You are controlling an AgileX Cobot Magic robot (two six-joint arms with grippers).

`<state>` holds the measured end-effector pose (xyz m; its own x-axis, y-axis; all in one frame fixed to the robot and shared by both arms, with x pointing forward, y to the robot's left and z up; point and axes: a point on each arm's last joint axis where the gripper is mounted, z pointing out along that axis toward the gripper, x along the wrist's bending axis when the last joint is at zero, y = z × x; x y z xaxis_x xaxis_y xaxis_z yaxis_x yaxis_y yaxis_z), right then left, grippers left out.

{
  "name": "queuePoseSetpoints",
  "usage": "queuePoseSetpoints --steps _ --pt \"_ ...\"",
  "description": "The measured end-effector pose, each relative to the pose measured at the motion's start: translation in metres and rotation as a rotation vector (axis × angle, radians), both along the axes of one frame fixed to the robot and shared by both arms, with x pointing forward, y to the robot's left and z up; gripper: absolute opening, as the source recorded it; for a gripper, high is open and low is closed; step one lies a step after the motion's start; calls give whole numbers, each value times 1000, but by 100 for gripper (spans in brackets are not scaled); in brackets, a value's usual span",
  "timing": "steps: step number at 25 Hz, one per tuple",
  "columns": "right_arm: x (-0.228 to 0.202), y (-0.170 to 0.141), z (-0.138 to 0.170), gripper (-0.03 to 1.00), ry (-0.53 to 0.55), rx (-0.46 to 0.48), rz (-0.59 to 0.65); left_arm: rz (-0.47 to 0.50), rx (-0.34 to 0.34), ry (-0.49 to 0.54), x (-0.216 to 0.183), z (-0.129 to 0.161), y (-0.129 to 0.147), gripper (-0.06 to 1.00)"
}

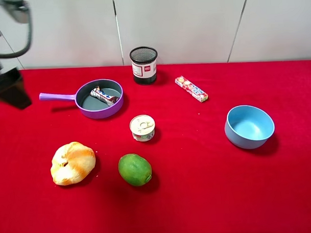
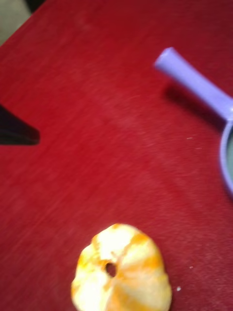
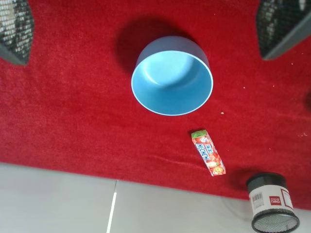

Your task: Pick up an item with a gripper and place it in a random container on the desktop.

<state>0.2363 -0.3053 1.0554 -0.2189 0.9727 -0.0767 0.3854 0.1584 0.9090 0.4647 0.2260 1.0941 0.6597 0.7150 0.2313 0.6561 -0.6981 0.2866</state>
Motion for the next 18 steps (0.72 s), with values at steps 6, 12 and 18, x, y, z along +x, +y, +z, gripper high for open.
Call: queuePoseSetpoints --steps 6,12,18 --pt "0 0 0 69 0 0 0 134 -103 -6 -59 2 18 99" --pt "0 0 0 69 0 0 0 144 -211 -78 -109 3 32 99" --pt "0 0 0 69 0 0 0 143 -224 -85 -133 -15 40 99"
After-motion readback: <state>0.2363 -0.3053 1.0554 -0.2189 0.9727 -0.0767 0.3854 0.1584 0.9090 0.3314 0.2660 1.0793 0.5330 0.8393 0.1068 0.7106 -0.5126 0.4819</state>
